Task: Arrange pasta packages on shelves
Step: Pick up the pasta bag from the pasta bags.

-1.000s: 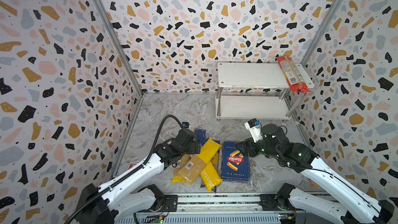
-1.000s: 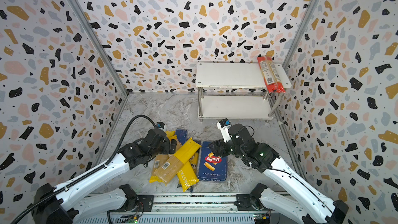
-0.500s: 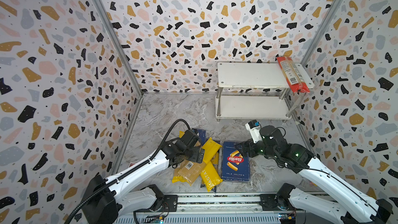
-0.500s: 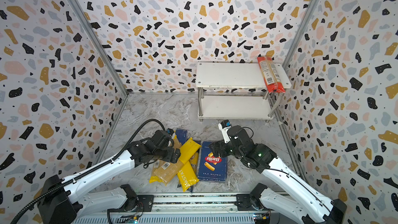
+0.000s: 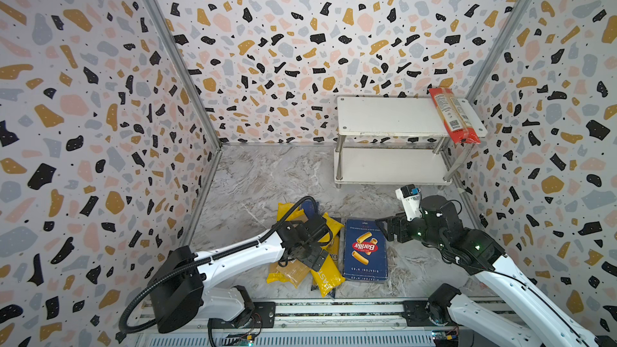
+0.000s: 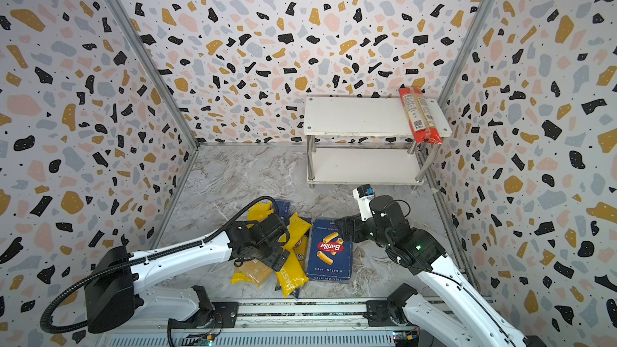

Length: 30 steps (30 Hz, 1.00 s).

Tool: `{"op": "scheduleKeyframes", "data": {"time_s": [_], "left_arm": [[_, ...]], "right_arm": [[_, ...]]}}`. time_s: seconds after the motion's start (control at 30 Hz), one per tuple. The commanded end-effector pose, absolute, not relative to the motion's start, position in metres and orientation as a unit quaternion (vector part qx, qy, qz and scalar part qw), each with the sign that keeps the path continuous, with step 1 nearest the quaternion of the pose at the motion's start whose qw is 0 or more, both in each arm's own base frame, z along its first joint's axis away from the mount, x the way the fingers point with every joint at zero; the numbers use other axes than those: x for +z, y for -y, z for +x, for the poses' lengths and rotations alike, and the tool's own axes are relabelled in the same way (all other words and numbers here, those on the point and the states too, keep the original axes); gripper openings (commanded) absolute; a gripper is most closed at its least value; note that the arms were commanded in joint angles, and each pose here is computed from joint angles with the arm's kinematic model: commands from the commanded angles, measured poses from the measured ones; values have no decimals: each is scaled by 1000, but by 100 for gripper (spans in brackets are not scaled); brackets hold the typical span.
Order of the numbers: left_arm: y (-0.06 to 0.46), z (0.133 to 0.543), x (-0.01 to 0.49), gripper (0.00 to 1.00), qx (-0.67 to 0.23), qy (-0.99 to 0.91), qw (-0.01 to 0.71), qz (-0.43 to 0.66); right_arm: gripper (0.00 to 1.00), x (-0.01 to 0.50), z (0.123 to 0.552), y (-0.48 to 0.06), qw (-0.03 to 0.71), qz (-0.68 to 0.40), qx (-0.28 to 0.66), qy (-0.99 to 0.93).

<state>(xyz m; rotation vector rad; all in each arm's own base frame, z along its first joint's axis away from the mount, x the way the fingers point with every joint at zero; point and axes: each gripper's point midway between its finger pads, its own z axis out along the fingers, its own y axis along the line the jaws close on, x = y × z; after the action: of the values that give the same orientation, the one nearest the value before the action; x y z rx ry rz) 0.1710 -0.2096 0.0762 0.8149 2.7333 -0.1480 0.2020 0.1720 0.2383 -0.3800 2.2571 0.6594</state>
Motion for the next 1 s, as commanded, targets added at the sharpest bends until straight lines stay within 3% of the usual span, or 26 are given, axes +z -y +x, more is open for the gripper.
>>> {"op": "scheduleKeyframes", "data": {"time_s": [0.0, 0.17, 0.37, 0.63, 0.7, 0.83, 0.97], "left_arm": [[205, 169, 79, 99, -36, -950, 139, 276], [197, 169, 74, 100, -14, -955, 138, 261], [195, 170, 73, 80, -7, -957, 141, 252], [195, 167, 61, 85, 10, -957, 128, 260], [195, 167, 59, 73, 14, -957, 126, 261], [195, 165, 55, 34, 19, -957, 118, 264], [195, 165, 60, 17, 17, -957, 124, 262]], "right_arm": [[89, 237, 196, -169, 364, -161, 256, -881], [89, 237, 195, -169, 366, -164, 259, -878], [89, 240, 194, -168, 371, -163, 263, -875], [89, 244, 189, -164, 375, -158, 269, -873], [89, 245, 188, -163, 376, -157, 269, -873], [89, 248, 187, -161, 379, -155, 268, -872], [89, 249, 186, -159, 381, -154, 267, -872]]}}
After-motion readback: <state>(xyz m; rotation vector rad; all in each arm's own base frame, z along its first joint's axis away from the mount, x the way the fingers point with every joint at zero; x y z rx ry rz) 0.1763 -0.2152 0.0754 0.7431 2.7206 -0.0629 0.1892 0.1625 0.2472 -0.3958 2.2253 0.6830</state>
